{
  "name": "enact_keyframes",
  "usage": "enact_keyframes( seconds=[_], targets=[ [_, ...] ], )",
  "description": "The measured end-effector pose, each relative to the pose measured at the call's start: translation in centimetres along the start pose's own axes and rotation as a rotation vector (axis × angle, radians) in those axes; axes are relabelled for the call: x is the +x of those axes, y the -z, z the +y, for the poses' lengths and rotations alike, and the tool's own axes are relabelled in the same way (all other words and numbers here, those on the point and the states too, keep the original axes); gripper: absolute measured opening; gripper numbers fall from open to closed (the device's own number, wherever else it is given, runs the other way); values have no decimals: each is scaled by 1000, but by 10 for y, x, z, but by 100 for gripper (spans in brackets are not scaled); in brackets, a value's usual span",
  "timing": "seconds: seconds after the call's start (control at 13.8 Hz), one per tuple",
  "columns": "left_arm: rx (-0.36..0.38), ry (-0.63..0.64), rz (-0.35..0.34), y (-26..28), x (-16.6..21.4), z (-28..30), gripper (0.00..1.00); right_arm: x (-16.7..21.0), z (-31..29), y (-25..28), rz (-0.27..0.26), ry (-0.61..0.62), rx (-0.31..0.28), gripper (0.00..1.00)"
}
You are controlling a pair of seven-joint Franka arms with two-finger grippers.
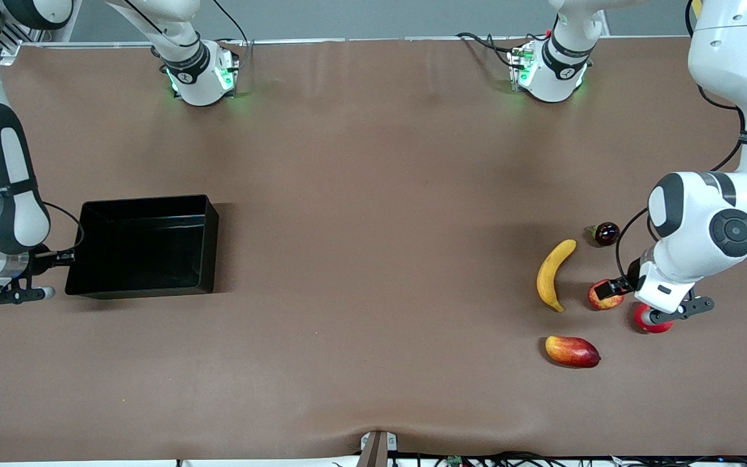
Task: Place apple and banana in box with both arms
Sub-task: 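Grasp the apple with the left gripper while the right gripper grips the box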
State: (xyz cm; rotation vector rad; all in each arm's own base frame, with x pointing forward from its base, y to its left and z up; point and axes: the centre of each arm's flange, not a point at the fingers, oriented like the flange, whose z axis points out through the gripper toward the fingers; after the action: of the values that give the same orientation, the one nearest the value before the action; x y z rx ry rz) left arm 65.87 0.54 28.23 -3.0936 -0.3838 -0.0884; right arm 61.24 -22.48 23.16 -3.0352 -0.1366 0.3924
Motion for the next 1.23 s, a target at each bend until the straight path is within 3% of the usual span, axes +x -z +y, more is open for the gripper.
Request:
enact_keyframes(
  seconds=[0.29, 0.36, 0.65, 0.94, 1.23],
  targets=[
    [10, 6, -16, -22, 0, -10, 100, -1, -3, 2, -11, 4, 8, 11],
    [10, 10, -17, -27, 1, -13, 100, -1, -4, 3, -12, 5, 9, 5],
    [3, 20, -17, -48, 2, -20, 100, 0, -11, 8, -38, 11, 31, 5],
    [1, 23, -26, -62, 0, -22, 100, 4, -37, 59, -79, -12, 189, 5],
    [-1, 23, -32, -74, -1, -21, 100, 15, -106, 92, -121, -90, 183, 5]
  ],
)
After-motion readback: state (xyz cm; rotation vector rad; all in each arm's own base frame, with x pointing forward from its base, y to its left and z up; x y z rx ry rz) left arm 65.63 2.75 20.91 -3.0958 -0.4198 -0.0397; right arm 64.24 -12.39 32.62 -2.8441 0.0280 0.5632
